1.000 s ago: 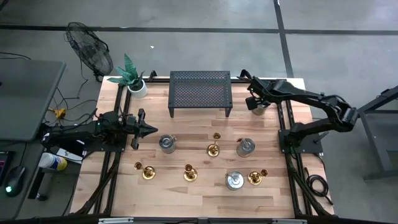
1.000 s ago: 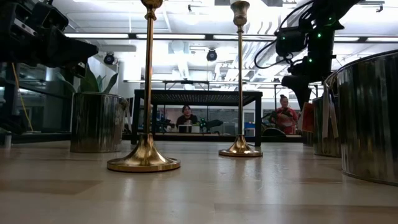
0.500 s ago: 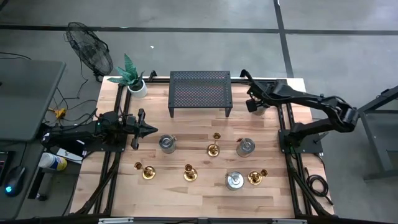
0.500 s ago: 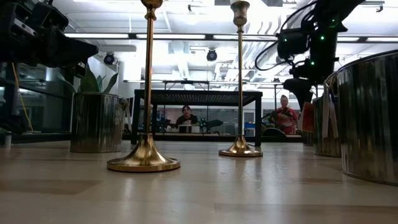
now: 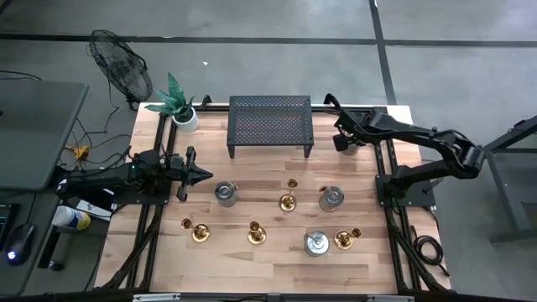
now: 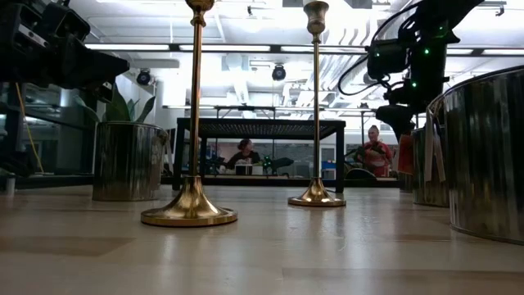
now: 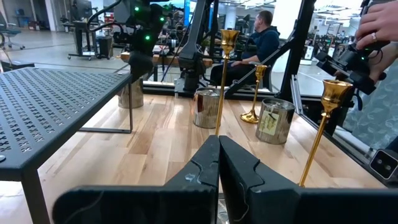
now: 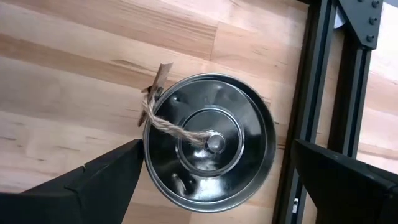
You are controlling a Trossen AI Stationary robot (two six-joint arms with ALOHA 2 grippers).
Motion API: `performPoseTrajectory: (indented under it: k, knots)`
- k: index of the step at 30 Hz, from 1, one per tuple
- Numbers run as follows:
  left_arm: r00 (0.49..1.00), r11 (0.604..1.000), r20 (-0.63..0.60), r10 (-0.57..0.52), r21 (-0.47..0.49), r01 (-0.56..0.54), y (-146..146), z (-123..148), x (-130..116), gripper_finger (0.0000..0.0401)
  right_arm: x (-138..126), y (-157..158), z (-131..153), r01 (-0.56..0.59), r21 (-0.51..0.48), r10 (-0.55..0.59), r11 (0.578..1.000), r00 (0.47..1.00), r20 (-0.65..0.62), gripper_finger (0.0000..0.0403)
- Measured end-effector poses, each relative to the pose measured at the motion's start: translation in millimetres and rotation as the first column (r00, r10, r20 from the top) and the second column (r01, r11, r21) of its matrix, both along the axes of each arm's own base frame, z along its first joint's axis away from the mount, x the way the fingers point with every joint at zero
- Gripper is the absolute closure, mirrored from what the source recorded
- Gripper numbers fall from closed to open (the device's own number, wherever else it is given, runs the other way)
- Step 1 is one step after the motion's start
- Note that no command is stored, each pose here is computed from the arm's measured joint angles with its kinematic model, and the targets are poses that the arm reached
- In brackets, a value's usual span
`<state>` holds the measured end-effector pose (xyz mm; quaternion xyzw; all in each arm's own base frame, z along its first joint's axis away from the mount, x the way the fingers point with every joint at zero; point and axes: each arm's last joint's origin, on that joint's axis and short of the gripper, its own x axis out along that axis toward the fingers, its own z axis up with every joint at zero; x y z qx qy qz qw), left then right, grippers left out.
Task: Pick & Place candle stick holders
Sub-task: Put the brown scented candle on the shelf
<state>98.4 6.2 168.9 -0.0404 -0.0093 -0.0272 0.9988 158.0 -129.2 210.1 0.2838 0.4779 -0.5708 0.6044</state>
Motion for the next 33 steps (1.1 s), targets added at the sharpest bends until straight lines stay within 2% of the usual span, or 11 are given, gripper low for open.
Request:
performPoseTrajectory:
  k: [12, 18, 33]
  knots:
    - [1.0, 1.0, 0.0, 0.0, 0.0, 0.0, 0.0, 0.0, 0.0, 0.0401, -6.6, -9.7, -0.3, 0.018, 0.03, -0.019, 0.999, 1.0, 0.02, 0.0003]
    - [1.0, 1.0, 0.0, 0.0, 0.0, 0.0, 0.0, 0.0, 0.0, 0.0401, -7.7, -16.5, -0.5, 0.032, 0.046, -0.035, 0.998, 0.997, 0.075, 0.0003]
    - [1.0, 1.0, 0.0, 0.0, 0.0, 0.0, 0.0, 0.0, 0.0, 0.0401, -3.9, -32.7, -20.7, 0.046, 0.156, -0.061, 0.987, 0.994, 0.088, 0.0003]
